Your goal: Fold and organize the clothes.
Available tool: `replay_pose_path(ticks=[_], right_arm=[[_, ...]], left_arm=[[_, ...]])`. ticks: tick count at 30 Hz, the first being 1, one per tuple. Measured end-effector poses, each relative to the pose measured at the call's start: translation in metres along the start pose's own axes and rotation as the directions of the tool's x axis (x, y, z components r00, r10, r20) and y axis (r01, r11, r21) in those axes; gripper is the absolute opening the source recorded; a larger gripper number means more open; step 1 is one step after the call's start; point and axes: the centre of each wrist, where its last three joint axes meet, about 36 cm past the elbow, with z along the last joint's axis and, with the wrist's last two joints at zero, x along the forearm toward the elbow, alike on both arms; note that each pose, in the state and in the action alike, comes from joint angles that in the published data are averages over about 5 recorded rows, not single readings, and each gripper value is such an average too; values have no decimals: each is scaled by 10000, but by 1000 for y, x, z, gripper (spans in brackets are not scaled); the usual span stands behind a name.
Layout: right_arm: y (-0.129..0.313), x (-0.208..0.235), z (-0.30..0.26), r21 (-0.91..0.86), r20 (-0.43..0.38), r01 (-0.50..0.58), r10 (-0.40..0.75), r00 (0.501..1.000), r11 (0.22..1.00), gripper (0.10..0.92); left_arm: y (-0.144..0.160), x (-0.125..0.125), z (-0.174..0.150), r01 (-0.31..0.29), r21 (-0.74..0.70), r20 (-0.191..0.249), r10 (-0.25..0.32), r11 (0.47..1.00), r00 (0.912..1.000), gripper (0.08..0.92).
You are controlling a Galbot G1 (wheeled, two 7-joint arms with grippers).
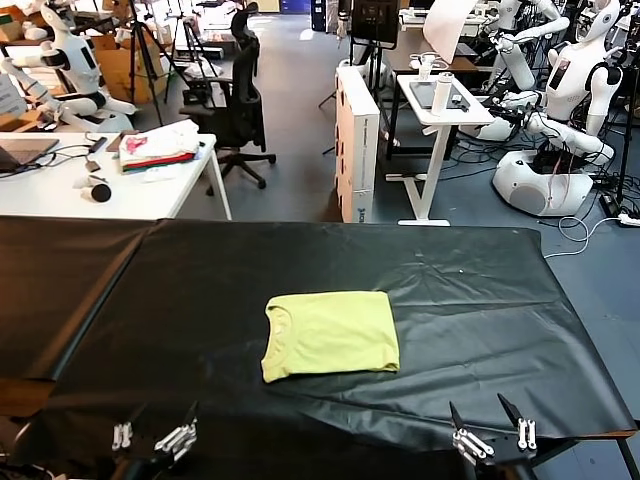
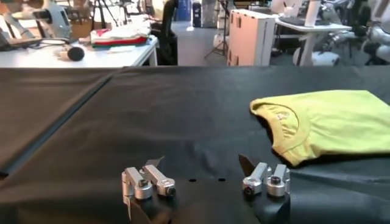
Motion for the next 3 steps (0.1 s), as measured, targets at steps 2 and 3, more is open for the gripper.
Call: replay_pose_path(ticks=[2, 3], right_arm=[[0, 0, 0, -2, -2, 4, -4, 10000, 10000, 907], [0, 0, 0, -3, -2, 5, -5, 10000, 10000, 907]], left_arm=[[0, 0, 0, -1, -2, 2, 1, 10000, 10000, 907], [0, 0, 0, -1, -2, 5, 1, 10000, 10000, 907]])
